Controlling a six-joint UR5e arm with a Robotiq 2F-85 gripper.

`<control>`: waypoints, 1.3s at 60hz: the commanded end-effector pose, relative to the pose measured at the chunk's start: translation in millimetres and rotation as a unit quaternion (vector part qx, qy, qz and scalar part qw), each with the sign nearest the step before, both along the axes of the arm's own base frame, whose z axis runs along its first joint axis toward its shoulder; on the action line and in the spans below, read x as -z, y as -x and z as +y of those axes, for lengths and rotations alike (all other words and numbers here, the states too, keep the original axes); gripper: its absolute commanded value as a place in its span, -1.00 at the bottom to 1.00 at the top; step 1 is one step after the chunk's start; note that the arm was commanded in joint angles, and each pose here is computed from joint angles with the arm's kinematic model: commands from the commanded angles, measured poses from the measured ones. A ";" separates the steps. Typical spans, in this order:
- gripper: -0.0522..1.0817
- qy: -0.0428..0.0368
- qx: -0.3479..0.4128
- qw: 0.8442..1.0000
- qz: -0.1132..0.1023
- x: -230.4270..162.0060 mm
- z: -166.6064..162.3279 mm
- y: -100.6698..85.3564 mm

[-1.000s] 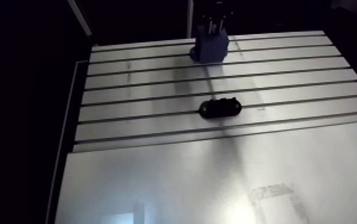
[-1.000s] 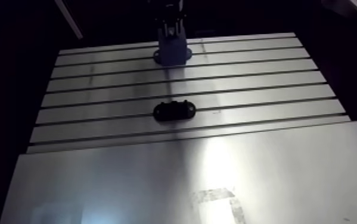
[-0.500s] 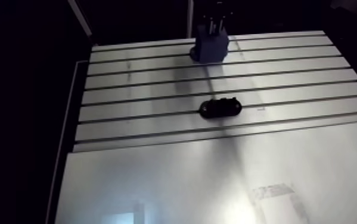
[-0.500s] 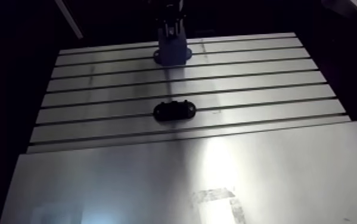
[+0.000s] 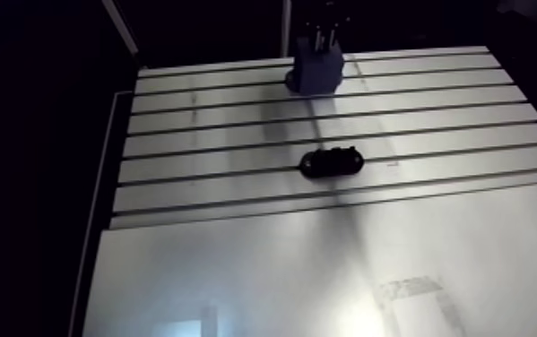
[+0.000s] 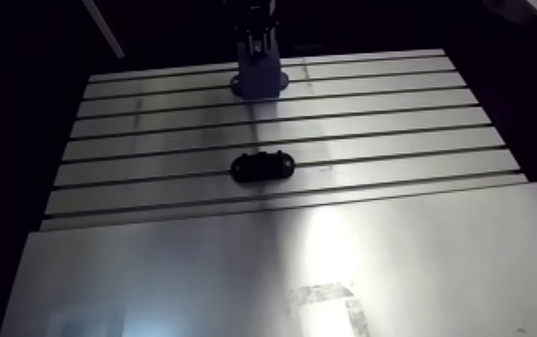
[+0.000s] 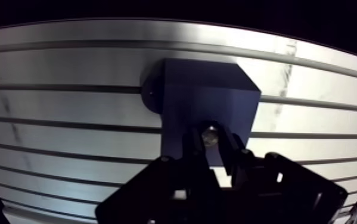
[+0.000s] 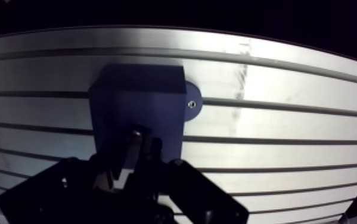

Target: Pick up the M10 bolt and insert it into the hex recess until seated.

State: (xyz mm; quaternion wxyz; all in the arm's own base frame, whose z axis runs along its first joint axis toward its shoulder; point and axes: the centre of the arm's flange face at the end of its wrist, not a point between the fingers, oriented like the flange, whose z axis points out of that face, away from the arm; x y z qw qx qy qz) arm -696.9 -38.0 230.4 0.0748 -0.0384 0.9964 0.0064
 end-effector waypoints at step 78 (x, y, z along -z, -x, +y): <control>0.40 0.004 -0.019 1.000 0.001 1.5 0.3 5.8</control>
